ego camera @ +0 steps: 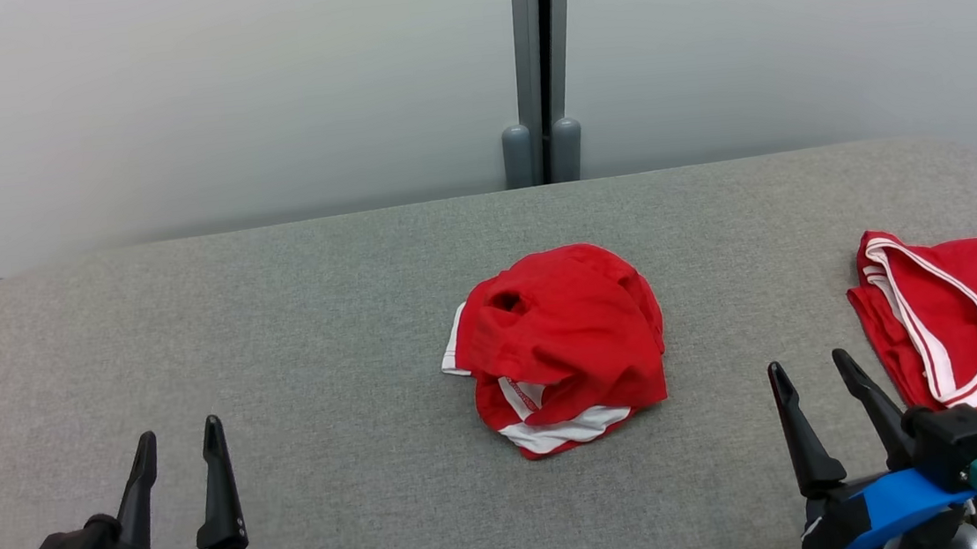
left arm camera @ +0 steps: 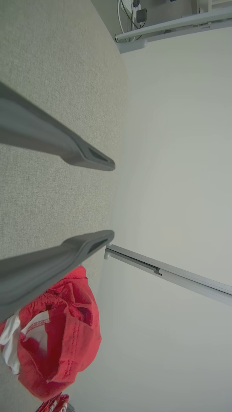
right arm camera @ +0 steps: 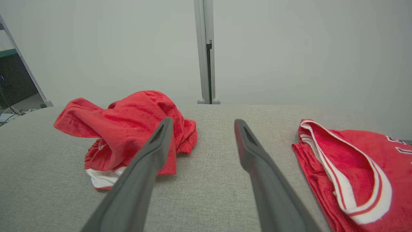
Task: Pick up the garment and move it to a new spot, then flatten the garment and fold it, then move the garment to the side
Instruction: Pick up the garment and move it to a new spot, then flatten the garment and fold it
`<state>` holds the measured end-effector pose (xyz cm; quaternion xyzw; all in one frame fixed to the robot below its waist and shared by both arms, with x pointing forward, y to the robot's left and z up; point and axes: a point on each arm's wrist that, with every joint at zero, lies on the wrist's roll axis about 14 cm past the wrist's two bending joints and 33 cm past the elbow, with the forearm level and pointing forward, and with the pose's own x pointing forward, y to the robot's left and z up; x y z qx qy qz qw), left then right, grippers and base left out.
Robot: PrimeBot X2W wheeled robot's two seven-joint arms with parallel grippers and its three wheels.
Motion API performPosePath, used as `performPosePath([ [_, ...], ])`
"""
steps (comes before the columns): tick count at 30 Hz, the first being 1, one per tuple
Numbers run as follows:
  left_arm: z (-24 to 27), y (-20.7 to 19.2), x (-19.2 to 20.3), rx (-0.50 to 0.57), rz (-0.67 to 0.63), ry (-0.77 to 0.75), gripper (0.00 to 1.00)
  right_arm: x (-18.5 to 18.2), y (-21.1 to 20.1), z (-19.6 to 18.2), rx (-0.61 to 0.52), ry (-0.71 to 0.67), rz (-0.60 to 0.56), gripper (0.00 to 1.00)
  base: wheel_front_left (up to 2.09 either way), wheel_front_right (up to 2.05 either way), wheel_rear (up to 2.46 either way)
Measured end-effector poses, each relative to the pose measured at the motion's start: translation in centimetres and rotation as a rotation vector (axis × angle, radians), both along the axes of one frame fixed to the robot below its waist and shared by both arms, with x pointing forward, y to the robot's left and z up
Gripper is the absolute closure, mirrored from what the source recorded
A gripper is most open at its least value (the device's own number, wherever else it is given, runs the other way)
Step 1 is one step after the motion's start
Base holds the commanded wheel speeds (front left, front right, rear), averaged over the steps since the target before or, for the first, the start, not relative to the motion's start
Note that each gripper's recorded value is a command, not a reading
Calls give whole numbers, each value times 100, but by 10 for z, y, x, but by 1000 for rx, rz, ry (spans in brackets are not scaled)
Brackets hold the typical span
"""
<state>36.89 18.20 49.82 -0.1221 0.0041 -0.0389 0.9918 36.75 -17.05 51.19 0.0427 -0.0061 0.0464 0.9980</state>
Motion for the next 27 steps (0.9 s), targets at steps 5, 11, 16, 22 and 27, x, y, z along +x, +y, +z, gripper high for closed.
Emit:
performPosePath([
  [5,-12,9,-8,49,14,31,0,-2,0,-10,-1,29,0,0,0,0,0],
  [11,-17,10,-9,67,3,49,0,-4,1,-15,1,47,2,0,0,0,0],
  [16,-21,5,-8,65,-15,75,0,-4,2,-20,1,60,7,0,0,0,0],
  [22,-19,5,-7,66,-18,72,0,0,5,-18,0,55,14,0,0,0,0],
  [27,-18,6,-7,61,-13,68,0,1,10,-20,-7,58,29,0,0,0,0],
])
